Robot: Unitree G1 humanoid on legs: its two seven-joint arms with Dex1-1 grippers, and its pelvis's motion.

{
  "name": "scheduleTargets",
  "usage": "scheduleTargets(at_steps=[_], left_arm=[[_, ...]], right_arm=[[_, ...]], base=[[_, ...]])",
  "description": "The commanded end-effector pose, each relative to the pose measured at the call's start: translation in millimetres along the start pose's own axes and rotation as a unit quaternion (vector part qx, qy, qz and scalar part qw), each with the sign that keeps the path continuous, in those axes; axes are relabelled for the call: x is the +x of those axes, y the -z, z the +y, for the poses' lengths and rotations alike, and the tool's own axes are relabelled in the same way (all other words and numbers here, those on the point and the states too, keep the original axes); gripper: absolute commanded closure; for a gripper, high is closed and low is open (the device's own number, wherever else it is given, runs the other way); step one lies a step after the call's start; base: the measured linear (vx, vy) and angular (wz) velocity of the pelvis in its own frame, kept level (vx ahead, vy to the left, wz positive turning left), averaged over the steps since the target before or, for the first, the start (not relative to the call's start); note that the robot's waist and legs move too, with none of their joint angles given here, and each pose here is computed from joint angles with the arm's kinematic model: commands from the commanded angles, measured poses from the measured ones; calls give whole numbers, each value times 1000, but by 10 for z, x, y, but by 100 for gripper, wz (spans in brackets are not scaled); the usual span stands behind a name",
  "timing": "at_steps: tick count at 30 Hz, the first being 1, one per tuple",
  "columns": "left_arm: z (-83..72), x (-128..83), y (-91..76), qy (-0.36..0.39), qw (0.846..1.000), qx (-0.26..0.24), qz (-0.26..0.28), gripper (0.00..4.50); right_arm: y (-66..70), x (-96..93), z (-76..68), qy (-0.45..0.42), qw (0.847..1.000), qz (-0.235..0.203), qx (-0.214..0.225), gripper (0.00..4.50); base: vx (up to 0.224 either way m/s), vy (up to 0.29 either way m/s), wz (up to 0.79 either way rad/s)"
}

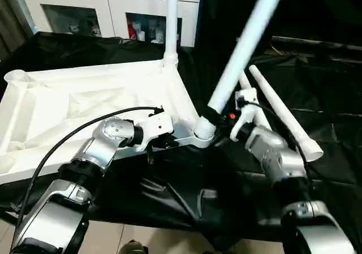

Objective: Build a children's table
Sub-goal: Insert table leg to table base

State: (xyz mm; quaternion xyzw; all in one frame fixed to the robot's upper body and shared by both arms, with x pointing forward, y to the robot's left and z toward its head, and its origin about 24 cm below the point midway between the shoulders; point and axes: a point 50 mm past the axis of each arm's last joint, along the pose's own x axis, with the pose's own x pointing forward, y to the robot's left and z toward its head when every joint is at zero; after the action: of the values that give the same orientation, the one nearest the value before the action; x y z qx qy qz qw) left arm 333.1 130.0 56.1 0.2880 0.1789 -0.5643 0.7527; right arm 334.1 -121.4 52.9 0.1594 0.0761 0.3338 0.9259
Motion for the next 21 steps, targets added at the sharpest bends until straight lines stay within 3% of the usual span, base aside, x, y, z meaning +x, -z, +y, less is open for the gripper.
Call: scheduleTargets(at_steps=[1, 4, 9, 16, 21], left_arm=[[-72, 31, 99, 18, 1000, -5, 20, 450], [-62, 24, 101, 14, 1000, -3, 22, 450], [-50, 16, 99, 11, 1000, -3, 23, 450], [-66, -7, 108, 29, 999, 5, 26, 450], [-70, -7, 102, 38, 999, 12, 28, 450]], right_arm=[[349, -200, -127, 61, 997, 50, -5, 261], [435, -219, -60, 50, 996, 56, -48, 261], [444, -200, -20, 46, 996, 53, -56, 261], [404, -54, 45, -5, 988, 101, -119, 261], [377, 25, 71, -59, 977, 148, -140, 261]], base=[[0, 0, 0], [0, 0, 0], [0, 0, 0], [0, 0, 0], [0, 0, 0]])
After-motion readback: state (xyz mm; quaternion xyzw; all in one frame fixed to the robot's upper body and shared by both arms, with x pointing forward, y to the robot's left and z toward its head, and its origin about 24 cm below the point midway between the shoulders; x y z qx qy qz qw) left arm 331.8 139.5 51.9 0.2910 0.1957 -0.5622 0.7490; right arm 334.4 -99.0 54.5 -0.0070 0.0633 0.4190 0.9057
